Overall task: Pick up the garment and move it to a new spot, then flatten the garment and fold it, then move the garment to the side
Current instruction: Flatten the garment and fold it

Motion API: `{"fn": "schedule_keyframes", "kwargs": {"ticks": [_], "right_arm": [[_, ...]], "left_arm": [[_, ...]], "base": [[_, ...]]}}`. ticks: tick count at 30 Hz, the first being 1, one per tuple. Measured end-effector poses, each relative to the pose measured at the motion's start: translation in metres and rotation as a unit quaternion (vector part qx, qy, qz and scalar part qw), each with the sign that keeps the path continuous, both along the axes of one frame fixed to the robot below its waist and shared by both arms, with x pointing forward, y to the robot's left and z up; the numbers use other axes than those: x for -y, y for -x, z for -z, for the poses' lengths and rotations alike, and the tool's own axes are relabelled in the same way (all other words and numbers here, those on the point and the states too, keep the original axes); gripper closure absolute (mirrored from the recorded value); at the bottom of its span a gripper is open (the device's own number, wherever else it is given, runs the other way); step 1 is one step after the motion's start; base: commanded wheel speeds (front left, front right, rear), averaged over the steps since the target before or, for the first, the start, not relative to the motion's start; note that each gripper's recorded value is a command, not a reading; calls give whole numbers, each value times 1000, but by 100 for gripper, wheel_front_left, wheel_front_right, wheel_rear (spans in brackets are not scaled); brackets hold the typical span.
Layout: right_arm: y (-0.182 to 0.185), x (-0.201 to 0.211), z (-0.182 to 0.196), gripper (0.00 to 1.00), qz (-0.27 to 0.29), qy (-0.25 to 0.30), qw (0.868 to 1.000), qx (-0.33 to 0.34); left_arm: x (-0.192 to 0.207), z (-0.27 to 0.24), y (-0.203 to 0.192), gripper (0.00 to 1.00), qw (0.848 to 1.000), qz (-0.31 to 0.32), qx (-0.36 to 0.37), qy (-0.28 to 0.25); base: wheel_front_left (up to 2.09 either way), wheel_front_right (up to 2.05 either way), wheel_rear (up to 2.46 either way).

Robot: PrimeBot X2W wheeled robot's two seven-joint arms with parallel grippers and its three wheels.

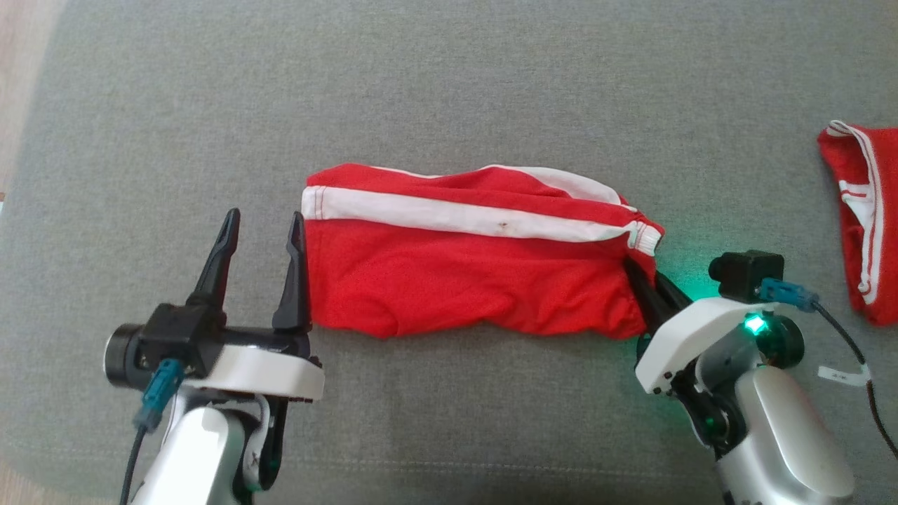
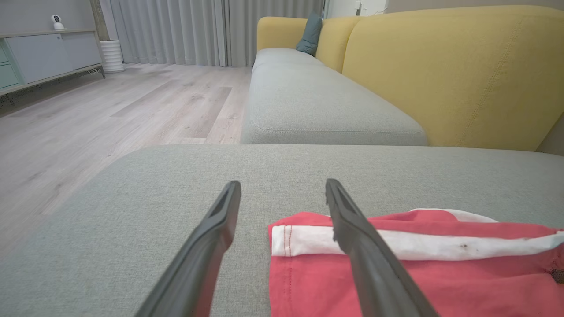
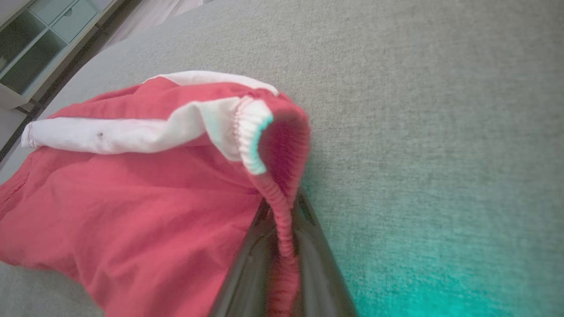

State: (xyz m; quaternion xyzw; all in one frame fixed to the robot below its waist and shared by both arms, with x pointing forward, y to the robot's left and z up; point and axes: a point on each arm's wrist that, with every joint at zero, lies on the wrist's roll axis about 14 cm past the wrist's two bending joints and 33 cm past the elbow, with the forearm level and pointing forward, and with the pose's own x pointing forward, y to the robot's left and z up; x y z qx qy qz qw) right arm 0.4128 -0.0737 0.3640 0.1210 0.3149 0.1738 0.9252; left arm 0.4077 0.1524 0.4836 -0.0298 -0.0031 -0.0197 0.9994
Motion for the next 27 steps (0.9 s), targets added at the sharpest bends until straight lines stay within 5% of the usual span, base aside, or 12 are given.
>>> {"fn": "schedule_keyframes", "kwargs": {"ticks": [17,27], "right_arm": [[13,73,-9,100,60,38,997,-4],[8,35,-61,100,30,-91,995,-29]], "left_arm": [[8,-7,-5,0,1000,11,13,3],[11,-12,-2,0,1000,13,18,5]], "base": [[0,0,0],[0,0,0]]}}
